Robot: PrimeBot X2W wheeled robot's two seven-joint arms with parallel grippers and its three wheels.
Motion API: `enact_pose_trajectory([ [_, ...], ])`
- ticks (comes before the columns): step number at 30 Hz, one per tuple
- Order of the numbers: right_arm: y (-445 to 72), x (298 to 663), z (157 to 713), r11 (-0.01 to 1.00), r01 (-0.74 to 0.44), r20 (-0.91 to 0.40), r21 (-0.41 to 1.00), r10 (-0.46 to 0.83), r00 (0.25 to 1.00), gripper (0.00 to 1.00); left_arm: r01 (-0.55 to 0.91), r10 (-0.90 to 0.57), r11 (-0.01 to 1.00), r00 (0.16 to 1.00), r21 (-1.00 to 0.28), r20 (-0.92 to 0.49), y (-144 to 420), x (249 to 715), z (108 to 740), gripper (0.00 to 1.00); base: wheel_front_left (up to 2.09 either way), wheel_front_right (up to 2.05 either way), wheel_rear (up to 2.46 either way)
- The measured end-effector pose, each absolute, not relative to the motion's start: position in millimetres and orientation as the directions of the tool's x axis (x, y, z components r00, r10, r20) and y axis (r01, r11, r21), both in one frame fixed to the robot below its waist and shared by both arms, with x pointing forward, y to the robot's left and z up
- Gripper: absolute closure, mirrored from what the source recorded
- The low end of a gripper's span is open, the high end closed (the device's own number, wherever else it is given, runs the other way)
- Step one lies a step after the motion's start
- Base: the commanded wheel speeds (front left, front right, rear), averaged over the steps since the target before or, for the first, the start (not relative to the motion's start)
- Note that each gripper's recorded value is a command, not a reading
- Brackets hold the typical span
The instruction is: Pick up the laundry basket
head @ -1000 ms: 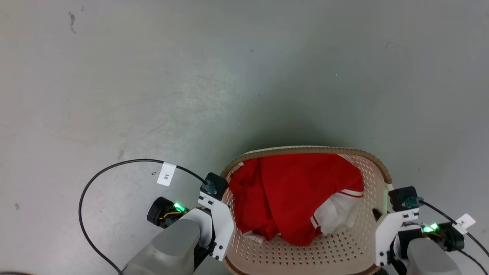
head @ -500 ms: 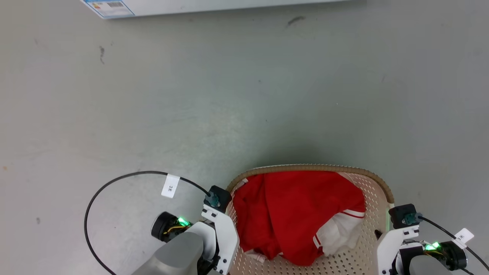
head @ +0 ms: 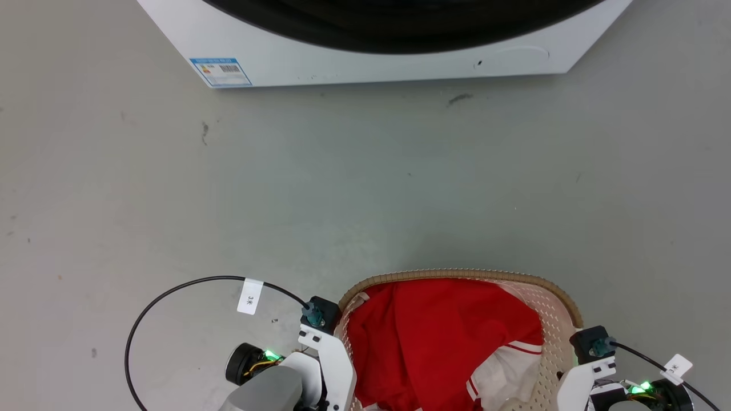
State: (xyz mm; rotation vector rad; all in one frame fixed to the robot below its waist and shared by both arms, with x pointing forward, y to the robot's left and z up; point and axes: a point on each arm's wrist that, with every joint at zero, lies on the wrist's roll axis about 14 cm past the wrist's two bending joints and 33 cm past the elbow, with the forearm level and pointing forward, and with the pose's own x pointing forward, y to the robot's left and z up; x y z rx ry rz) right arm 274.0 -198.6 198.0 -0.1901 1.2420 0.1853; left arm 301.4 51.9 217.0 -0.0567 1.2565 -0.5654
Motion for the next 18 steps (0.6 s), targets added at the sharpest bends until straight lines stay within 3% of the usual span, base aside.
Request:
enact_pose_trajectory([
  [18,-161,299,235,0.929,-0.369,-0.93,-0.038,0.102,0.353,1.0,0.335,-0.365,0.903,0.274,-0.268,-0.89,85,316,261,1.0,0.0,0.0,0.0],
])
